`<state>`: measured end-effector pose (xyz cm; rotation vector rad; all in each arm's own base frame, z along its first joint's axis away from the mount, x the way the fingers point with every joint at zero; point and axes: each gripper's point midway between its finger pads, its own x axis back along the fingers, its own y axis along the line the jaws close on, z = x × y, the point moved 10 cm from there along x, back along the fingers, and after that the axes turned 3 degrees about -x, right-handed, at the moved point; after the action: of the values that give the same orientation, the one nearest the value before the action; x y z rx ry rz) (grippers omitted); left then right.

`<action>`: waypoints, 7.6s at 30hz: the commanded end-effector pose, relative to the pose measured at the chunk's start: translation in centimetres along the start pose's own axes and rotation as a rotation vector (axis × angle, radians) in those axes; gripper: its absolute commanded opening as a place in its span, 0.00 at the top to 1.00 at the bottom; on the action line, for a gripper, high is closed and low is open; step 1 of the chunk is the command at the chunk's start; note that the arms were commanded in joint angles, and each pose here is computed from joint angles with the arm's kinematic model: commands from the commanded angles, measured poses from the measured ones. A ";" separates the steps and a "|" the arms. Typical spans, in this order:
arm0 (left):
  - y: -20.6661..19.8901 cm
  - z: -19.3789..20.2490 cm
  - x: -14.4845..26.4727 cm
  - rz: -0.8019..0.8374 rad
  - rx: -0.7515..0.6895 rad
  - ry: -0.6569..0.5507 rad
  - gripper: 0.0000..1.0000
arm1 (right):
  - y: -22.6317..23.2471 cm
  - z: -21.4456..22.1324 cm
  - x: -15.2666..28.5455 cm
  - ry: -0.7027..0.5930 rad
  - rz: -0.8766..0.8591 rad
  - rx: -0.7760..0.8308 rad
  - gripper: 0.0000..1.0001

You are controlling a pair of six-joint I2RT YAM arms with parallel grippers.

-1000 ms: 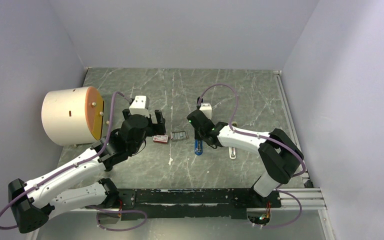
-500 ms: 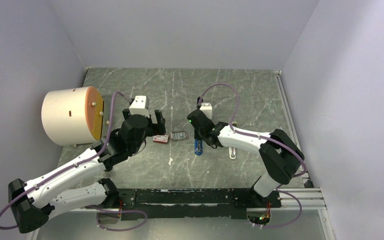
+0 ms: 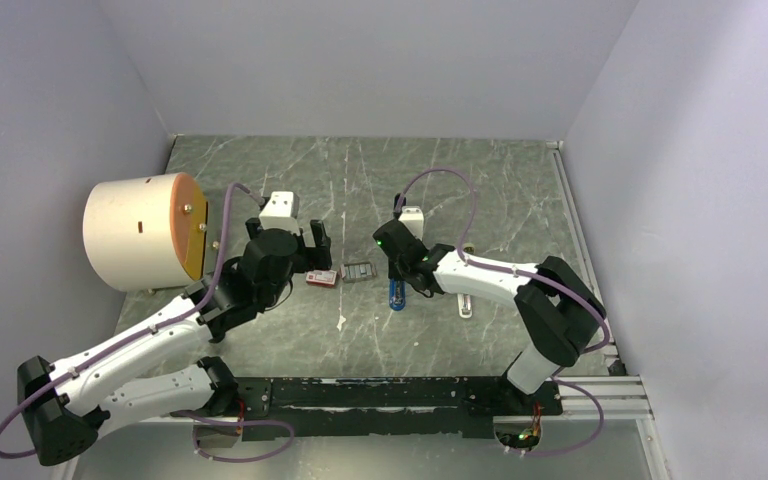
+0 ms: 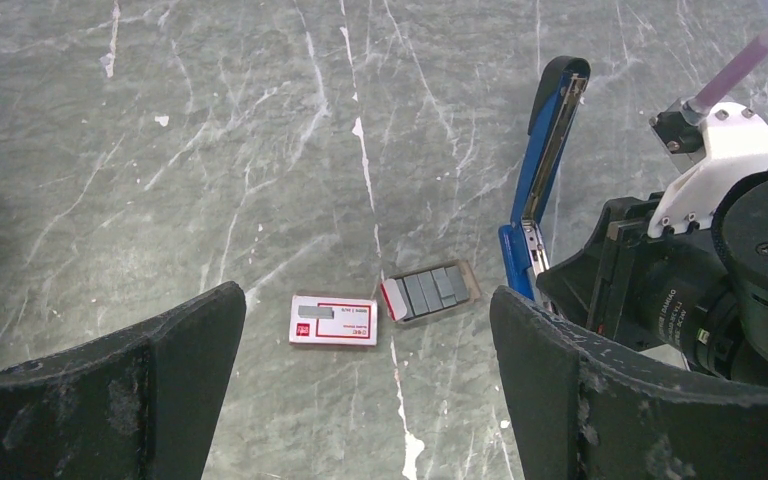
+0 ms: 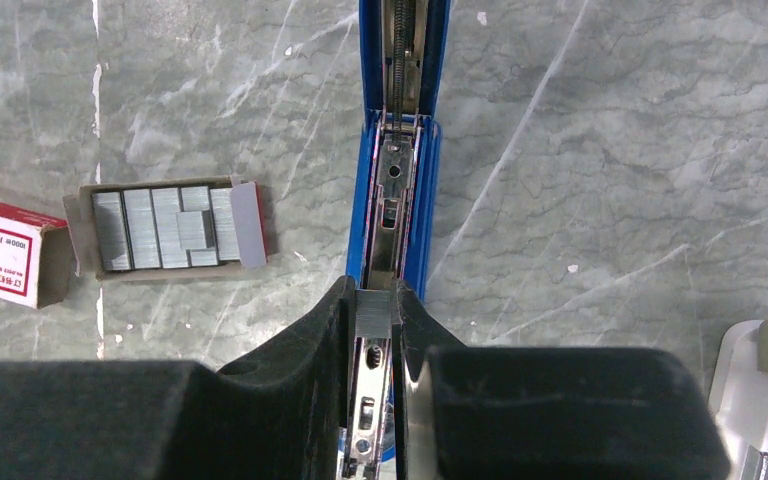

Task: Load the staples into the stapler

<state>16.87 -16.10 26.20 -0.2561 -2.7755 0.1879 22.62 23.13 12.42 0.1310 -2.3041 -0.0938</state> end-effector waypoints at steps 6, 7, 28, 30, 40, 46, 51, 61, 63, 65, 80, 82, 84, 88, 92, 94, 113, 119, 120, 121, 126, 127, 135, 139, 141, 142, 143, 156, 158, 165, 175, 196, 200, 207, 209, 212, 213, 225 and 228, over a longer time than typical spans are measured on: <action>0.0 -0.1 -0.2 -0.009 0.015 -0.010 0.03 | -0.3 -0.3 0.2 -0.033 0.016 -0.021 0.85; 0.0 -0.2 -0.2 -0.011 0.016 -0.011 0.03 | -0.4 -0.3 0.3 -0.038 0.015 -0.023 0.85; 0.0 -0.1 -0.2 -0.012 0.014 -0.009 0.03 | -0.4 0.7 -0.7 0.012 0.033 -0.009 0.84; 0.0 -0.1 -0.2 -0.010 0.015 -0.010 0.03 | -0.4 0.7 -0.7 0.014 0.033 -0.008 0.83; 0.0 -0.1 -0.2 -0.011 0.014 -0.010 0.03 | -0.1 -0.1 -0.1 -0.001 0.015 -0.018 0.73; 0.0 -0.2 -0.2 -0.012 0.014 -0.013 0.03 | 0.3 -1.2 0.6 -0.028 -0.007 -0.028 0.69; 0.0 -0.3 -0.2 -0.009 0.014 -0.013 0.03 | 0.6 -2.0 1.1 -0.047 -0.022 -0.026 0.67; 0.1 -0.3 0.0 -0.006 0.022 -0.014 0.03 | 0.6 -4.8 2.3 -0.105 -0.016 -0.058 0.65; 0.0 -0.3 0.0 -0.002 0.025 -0.014 0.03 | 0.3 -5.4 2.5 -0.110 -0.019 -0.073 0.62; 0.0 -0.3 0.1 0.003 0.031 -0.011 0.03 | 0.0 -6.1 2.6 -0.104 -0.020 -0.088 0.56; -1.7 3.4 -0.1 0.159 0.214 0.174 0.03 | -0.3 -12.7 -0.4 -0.155 0.054 -0.046 0.28; -2.1 3.9 -0.1 0.185 0.237 0.202 0.03 | -0.4 -13.5 -1.3 -0.154 0.062 -0.042 0.29; -2.2 4.3 -0.2 0.200 0.256 0.218 0.03 | -0.5 -14.4 -1.7 -0.162 0.074 -0.049 0.29; -2.0 5.1 -0.2 0.200 0.263 0.234 0.03 | -0.7 -14.5 -1.7 -0.162 0.050 -0.051 0.33; -2.0 5.5 -0.4 0.194 0.258 0.247 0.03 | -0.9 -14.6 -1.5 -0.161 0.027 -0.038 0.34; -2.0 5.6 -0.5 0.195 0.259 0.250 0.03 | -0.9 -14.8 -1.4 -0.147 0.023 -0.024 0.35; -0.7 6.3 -1.0 0.047 0.288 0.243 0.20 | 4.7 -9.0 1.2 -0.004 -0.154 0.166 0.59; -0.5 6.4 -1.1 0.027 0.282 0.246 0.19 | 6.7 -5.4 -0.8 0.161 -0.215 0.279 0.60; -0.5 6.4 -1.1 0.026 0.281 0.247 0.18 | 6.9 -4.9 -1.1 0.186 -0.226 0.294 0.63; -0.5 6.4 -1.1 0.027 0.279 0.247 0.18 | 7.1 -4.4 -1.4 0.207 -0.232 0.306 0.67; -0.5 6.6 -1.2 0.024 0.268 0.255 0.17 | 7.3 -3.5 -2.0 0.235 -0.228 0.327 0.67; -0.5 6.6 -1.3 0.025 0.268 0.256 0.17 | 7.4 -3.5 -2.1 0.237 -0.227 0.330 0.65; -0.5 6.8 -1.4 0.030 0.260 0.264 0.17 | 7.5 -2.4 -3.1 0.280 -0.202 0.366 0.60; -0.5 6.9 -1.5 0.031 0.254 0.269 0.16 | 7.6 -2.0 -3.2 0.283 -0.193 0.371 0.60; -0.5 6.9 -1.5 0.029 0.254 0.269 0.16 | 7.6 -1.9 -3.4 0.279 -0.176 0.368 0.60; -0.5 6.8 -1.5 0.030 0.252 0.269 0.16 | 7.6 -1.9 -3.4 0.276 -0.171 0.366 0.60; -0.5 6.8 -1.5 0.029 0.251 0.268 0.16 | 7.6 -1.9 -3.5 0.273 -0.165 0.362 0.60; -0.3 6.8 -1.4 0.019 0.253 0.267 0.16 | 8.0 -1.8 -4.6 0.255 -0.126 0.324 0.63; -0.3 6.8 -1.4 0.018 0.252 0.268 0.16 | 8.1 -1.9 -4.6 0.250 -0.129 0.317 0.63; -0.2 6.9 -1.4 0.016 0.249 0.270 0.16 | 8.2 -1.8 -4.9 0.253 -0.120 0.303 0.66; -0.2 7.0 -1.4 0.017 0.251 0.269 0.16 | 8.1 -1.8 -4.7 0.245 -0.119 0.283 0.75; 1.4 5.6 -0.3 -0.080 0.292 0.177 0.16 | 6.9 0.4 1.3 0.284 -0.180 0.225 0.76; 1.5 5.5 -0.2 -0.082 0.295 0.169 0.15 | 6.8 2.6 2.2 0.341 -0.165 0.247 0.76; 1.4 5.8 -0.4 -0.080 0.289 0.180 0.16 | 6.7 4.7 2.3 0.406 -0.128 0.287 0.75; 1.4 5.8 -0.4 -0.080 0.288 0.180 0.15 | 6.7 4.9 2.1 0.411 -0.121 0.295 0.75; 1.5 5.9 -0.3 -0.081 0.288 0.180 0.15 | 6.8 5.1 1.8 0.425 -0.106 0.309 0.74; 1.5 5.9 -0.3 -0.081 0.289 0.181 0.15 | 6.8 5.2 1.6 0.429 -0.097 0.312 0.74; 1.7 6.2 -0.3 -0.089 0.282 0.179 0.15 | 7.3 4.7 1.6 0.407 -0.081 0.300 0.62; 1.7 6.1 -0.4 -0.093 0.283 0.178 0.15 | 7.3 4.9 1.3 0.417 -0.073 0.315 0.62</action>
<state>15.11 -15.44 20.06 -0.1076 -2.5158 0.4897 17.42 29.81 10.84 0.3713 -1.8745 0.2253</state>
